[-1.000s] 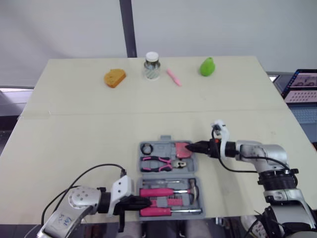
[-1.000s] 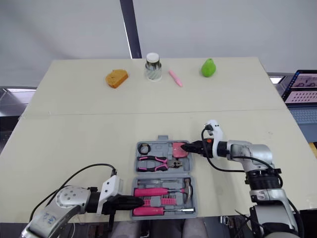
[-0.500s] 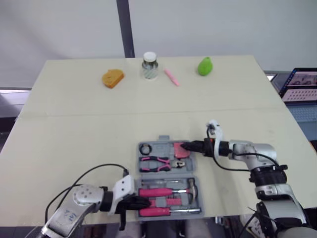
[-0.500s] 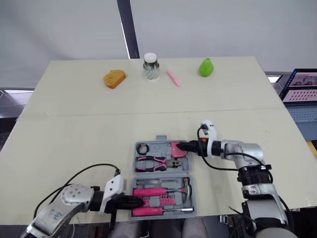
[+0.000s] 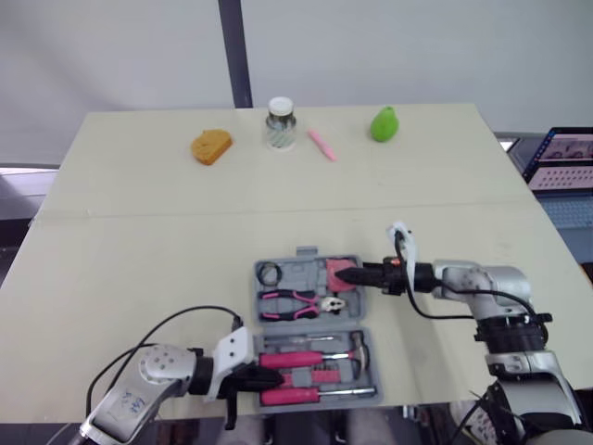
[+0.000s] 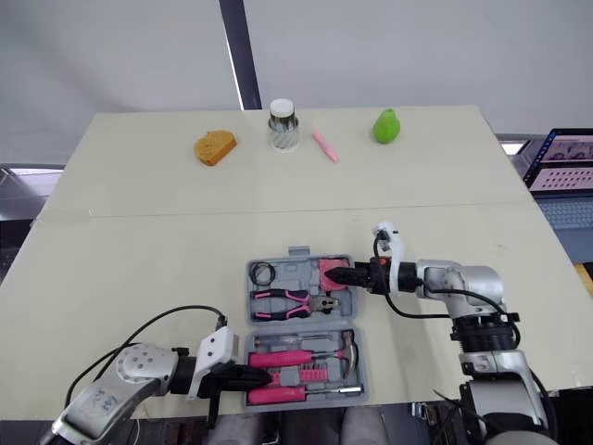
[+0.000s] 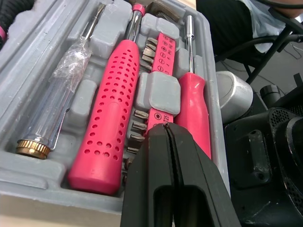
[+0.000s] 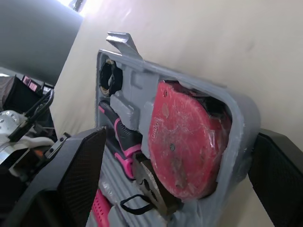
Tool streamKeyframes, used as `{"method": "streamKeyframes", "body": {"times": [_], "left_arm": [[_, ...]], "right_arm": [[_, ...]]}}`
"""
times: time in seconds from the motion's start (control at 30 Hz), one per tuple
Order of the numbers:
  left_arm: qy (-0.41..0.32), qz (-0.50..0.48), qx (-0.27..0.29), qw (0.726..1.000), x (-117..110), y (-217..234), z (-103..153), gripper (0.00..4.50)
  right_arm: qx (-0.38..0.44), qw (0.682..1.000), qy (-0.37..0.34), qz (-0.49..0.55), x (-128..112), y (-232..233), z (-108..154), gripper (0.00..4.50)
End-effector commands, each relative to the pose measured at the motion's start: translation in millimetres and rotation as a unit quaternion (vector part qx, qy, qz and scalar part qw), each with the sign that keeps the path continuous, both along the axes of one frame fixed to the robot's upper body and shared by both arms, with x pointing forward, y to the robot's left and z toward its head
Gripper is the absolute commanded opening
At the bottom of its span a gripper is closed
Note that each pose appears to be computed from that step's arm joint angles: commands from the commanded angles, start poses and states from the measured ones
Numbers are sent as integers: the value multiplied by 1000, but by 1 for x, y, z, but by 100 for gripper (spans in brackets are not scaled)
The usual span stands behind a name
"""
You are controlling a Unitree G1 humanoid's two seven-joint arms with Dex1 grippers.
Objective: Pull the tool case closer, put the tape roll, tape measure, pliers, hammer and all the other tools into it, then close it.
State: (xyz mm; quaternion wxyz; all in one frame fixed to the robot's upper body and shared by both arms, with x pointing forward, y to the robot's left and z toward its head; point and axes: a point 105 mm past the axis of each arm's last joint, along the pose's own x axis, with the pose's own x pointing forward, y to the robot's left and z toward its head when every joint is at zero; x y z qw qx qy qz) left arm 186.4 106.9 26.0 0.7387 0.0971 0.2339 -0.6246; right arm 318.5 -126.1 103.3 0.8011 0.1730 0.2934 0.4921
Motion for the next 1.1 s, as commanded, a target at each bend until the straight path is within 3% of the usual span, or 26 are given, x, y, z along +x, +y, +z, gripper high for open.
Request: {"method": "streamKeyframes", "body": {"times": [0.03, 0.23, 0.47, 0.6, 0.8, 0.9, 1.1], "left_arm": [[4, 14, 22, 1000, 0, 5, -9, 6], [-3, 17, 24, 1000, 2, 5, -8, 6], [-10, 37, 19, 999, 3, 7, 3, 6], [-18, 84, -10, 996, 2, 14, 37, 6], [76, 129, -40, 988, -40, 42, 79, 6], [106, 178, -32, 978, -49, 77, 85, 6], [19, 260, 10, 965, -28, 149, 82, 6]], "right_arm": [[27, 998, -27, 43, -16, 6, 20, 450], [25, 996, -46, 73, -38, 7, 34, 450], [-8, 989, -70, 127, -83, 10, 43, 450], [-55, 983, -74, 159, -120, -2, 43, 450], [-149, 971, -64, 177, -163, -36, 33, 450], [-177, 969, -84, 149, -165, -54, 31, 450], [-204, 963, -164, 60, -151, -82, 23, 450]]}}
